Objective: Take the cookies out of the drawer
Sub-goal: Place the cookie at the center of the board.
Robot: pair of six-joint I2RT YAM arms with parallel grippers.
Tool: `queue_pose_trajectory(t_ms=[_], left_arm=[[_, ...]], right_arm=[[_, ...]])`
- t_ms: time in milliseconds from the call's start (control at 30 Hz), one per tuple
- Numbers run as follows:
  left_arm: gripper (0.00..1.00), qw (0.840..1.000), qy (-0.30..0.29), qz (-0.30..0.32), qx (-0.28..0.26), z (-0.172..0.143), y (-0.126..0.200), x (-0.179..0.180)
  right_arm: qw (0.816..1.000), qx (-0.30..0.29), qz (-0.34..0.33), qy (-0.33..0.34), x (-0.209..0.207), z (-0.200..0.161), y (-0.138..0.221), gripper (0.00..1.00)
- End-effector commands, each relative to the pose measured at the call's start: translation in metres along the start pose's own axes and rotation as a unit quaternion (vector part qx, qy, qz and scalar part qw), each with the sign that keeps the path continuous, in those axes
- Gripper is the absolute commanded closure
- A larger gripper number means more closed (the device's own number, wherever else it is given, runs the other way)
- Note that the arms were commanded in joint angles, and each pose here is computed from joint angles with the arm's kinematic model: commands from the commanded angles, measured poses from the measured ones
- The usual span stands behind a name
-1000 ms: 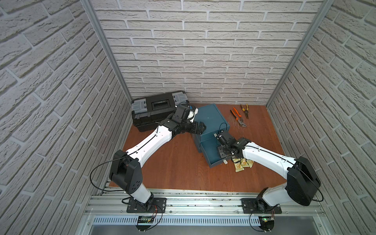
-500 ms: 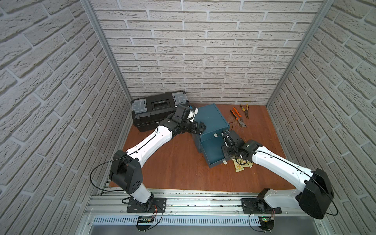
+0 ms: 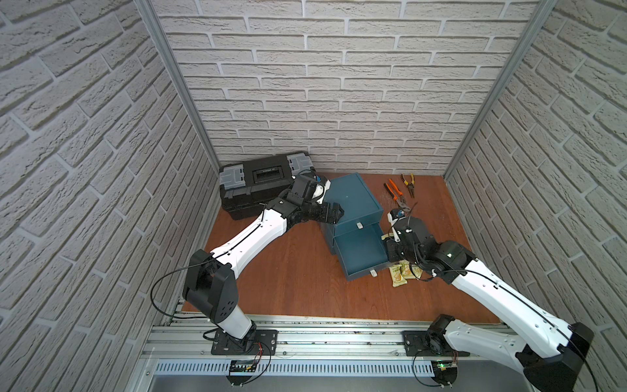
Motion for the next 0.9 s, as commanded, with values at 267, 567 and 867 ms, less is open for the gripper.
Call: queue_pose_trajectory(t_ms=[267,567,867], left_arm=[[0.01,0.999,0.005,0.034,0.032,-0.008,-0.009,0.012],[0.01,0.999,0.004,0.038,0.033,-0.007,-0.008,0.013],[0.01,0.999,0.005,0.039,0.035,-0.007,-0.009,0.013]], right_arm=[[0.987,0.069,-0.037,-0.138,-0.045,-0.049,-0.01,0.6],[0.966,0.158,0.033,-0.201,-0.025,-0.109,-0.071,0.6],[0.966,0.166,0.025,-0.198,-0.021,-0.12,-0.086,0.32]])
Point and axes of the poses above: each gripper's point midway between its finger pads, its own y axis back along the fingers, its own x axis along the line the jaws close on, z = x × y, the point moved 10 cm from there along y, back along the fingers, and after that the axes turned 4 degrees about y, right-handed, at the moved point
